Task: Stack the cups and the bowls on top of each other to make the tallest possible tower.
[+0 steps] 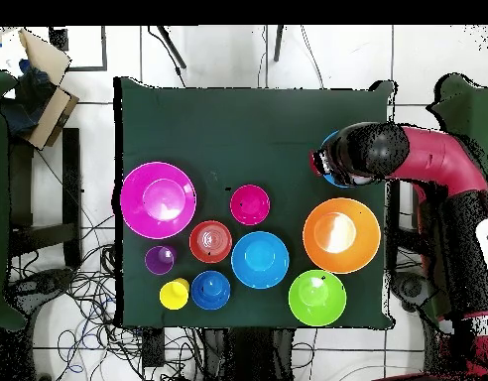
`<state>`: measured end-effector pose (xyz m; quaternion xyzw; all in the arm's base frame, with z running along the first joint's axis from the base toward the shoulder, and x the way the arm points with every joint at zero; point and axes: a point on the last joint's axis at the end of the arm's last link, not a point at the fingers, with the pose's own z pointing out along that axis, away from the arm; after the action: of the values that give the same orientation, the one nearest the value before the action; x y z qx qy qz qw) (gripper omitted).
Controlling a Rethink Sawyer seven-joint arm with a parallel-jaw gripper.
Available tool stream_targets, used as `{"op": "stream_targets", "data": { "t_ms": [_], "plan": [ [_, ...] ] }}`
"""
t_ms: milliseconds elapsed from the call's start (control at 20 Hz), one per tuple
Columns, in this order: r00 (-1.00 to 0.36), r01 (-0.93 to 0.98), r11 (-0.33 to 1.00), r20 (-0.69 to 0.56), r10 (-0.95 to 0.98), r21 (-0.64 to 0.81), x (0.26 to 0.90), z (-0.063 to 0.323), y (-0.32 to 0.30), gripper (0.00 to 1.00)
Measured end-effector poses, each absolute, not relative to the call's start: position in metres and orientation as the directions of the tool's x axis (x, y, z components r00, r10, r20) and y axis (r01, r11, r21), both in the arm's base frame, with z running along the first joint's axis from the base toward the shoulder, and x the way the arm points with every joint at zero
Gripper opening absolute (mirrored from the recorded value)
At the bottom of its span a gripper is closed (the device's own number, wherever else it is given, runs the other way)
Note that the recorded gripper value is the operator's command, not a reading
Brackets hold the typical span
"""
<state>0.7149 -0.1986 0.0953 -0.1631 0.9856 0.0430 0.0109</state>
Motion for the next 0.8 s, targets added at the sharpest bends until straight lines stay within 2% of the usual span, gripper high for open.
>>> {"op": "stream_targets", "data": {
  "t_ms": [800],
  "plan": [
    [-0.958, -0.286, 0.946, -0.014, -0.287, 0.149, 0.699, 0.052, -0.206, 1.00]
  ]
}}
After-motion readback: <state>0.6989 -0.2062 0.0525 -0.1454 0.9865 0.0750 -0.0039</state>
